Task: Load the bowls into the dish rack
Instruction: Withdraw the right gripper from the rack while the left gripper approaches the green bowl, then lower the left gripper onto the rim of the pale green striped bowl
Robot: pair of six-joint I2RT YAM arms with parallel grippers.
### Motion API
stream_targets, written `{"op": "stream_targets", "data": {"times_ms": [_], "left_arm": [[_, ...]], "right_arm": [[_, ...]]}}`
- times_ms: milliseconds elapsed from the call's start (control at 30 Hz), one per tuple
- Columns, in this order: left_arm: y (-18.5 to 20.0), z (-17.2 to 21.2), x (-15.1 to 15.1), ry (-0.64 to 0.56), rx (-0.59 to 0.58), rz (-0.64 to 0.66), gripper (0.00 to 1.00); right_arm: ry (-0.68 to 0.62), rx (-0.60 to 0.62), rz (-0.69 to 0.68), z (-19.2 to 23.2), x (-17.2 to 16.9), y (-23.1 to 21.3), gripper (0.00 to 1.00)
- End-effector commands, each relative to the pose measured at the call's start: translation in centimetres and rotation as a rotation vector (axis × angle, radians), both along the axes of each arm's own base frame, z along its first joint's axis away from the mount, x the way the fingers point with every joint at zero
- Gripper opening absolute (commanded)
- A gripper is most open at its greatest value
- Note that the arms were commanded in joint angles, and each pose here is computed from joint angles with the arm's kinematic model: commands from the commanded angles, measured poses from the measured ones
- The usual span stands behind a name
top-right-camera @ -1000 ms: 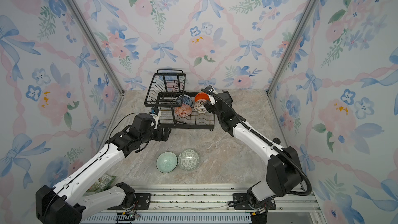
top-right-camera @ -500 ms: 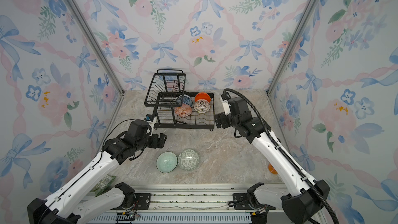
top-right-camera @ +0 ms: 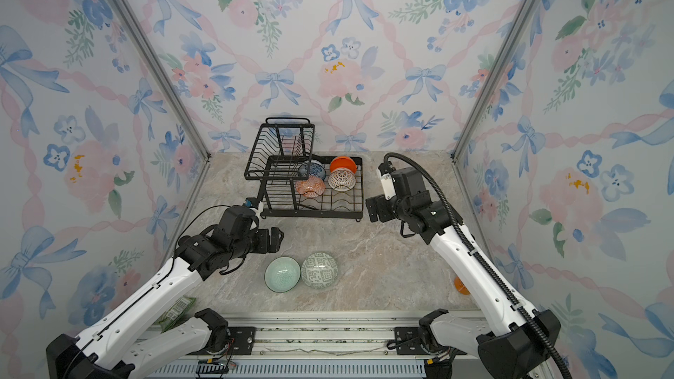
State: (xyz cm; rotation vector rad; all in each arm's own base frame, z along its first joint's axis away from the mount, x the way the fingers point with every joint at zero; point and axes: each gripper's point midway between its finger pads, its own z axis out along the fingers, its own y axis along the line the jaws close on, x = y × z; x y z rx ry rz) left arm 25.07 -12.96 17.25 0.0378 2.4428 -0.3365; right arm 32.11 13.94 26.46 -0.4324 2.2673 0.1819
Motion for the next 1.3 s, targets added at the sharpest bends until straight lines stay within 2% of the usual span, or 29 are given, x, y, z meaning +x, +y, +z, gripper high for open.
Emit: {"op": "stream_targets", "data": {"times_ms": [0,267,500,833,1267], "left_arm": [[0.9,-1.9,-1.3,0.063,-0.023,0.091,0.98],[1.0,-6.0,-3.7,0.192,-0.053,0.127,0.98],[0.3,-7.4,-4.2,0.242,-0.03,0.119,0.98],[0.7,-9.5,-5.3,0.298,0.004,0.131,0.85],[0.3,-10.3,-5.7,0.324,0.014,0.112,0.71]], "right_arm": [[0.028,0.014,-0.001,-1.0,0.3,0.0,0.97],[0.044,0.01,-0.016,-2.2,0.1,-0.5,0.97],[0.023,0.019,-0.023,-1.6,0.0,-0.9,0.97],[0.028,0.038,-0.025,-1.7,0.3,-1.1,0.97],[0.059,0.022,-0.032,-2.5,0.5,-1.2,0.97]]}}
